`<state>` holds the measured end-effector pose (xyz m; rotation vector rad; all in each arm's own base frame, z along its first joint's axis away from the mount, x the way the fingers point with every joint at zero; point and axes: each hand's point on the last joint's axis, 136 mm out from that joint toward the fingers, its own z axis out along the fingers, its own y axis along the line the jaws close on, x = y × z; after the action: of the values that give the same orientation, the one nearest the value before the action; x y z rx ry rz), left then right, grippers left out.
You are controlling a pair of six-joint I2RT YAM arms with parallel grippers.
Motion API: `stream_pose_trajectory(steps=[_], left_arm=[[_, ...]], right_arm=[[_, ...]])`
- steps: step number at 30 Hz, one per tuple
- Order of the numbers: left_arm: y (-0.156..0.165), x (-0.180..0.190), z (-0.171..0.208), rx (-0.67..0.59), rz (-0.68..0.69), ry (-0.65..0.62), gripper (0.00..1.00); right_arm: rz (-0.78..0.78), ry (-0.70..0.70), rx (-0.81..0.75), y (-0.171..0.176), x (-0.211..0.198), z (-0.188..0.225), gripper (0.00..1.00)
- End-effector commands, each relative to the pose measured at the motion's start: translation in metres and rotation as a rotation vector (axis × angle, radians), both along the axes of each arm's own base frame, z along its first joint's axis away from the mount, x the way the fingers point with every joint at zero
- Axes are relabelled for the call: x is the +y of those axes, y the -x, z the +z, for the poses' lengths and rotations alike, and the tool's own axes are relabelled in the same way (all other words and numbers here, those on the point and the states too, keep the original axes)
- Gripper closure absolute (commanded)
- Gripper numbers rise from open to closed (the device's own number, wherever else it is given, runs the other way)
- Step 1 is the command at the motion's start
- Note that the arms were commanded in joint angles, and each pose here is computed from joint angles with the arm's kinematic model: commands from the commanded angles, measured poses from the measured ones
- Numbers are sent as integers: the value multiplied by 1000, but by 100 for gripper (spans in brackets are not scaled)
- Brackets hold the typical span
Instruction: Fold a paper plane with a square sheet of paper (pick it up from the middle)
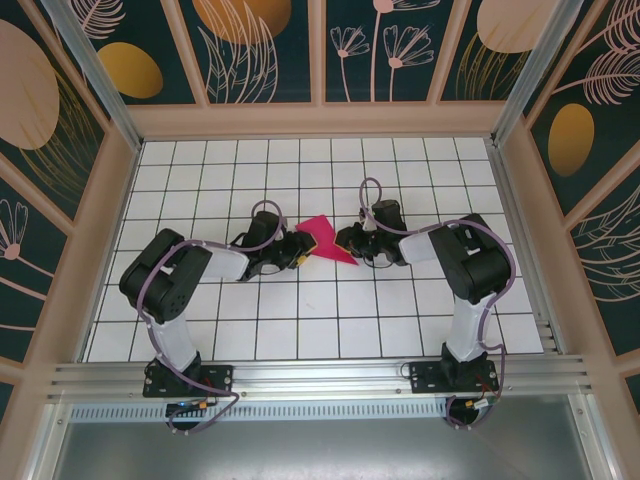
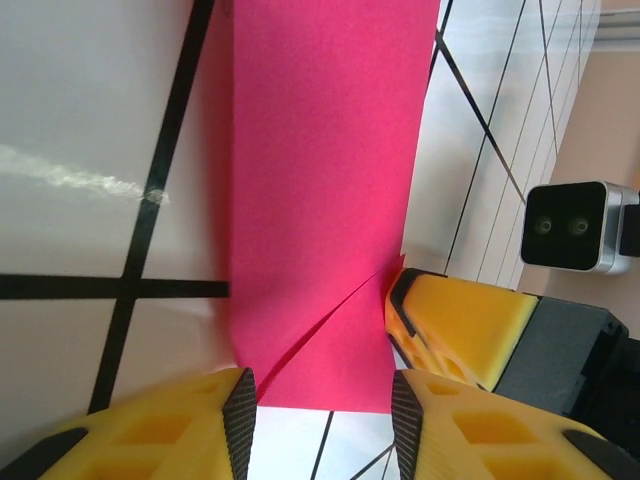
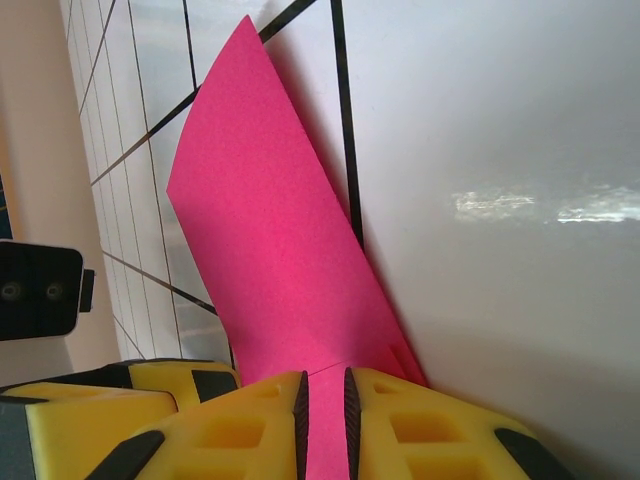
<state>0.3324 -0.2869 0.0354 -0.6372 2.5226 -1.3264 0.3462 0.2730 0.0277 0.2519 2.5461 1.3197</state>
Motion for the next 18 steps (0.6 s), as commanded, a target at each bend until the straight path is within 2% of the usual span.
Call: stream_pose_trajectory(steps=[1, 11, 18], left_arm=[[-6, -10, 6, -19, -22, 24, 57], [-1, 4, 1, 0, 9, -58, 45], [-3, -4, 2, 12, -8, -29, 46]], right_arm=[[-13, 55, 107, 18, -13, -34, 79], [-40, 52, 113, 16, -20, -36, 80], [-40, -9, 135, 19, -21, -35, 81]])
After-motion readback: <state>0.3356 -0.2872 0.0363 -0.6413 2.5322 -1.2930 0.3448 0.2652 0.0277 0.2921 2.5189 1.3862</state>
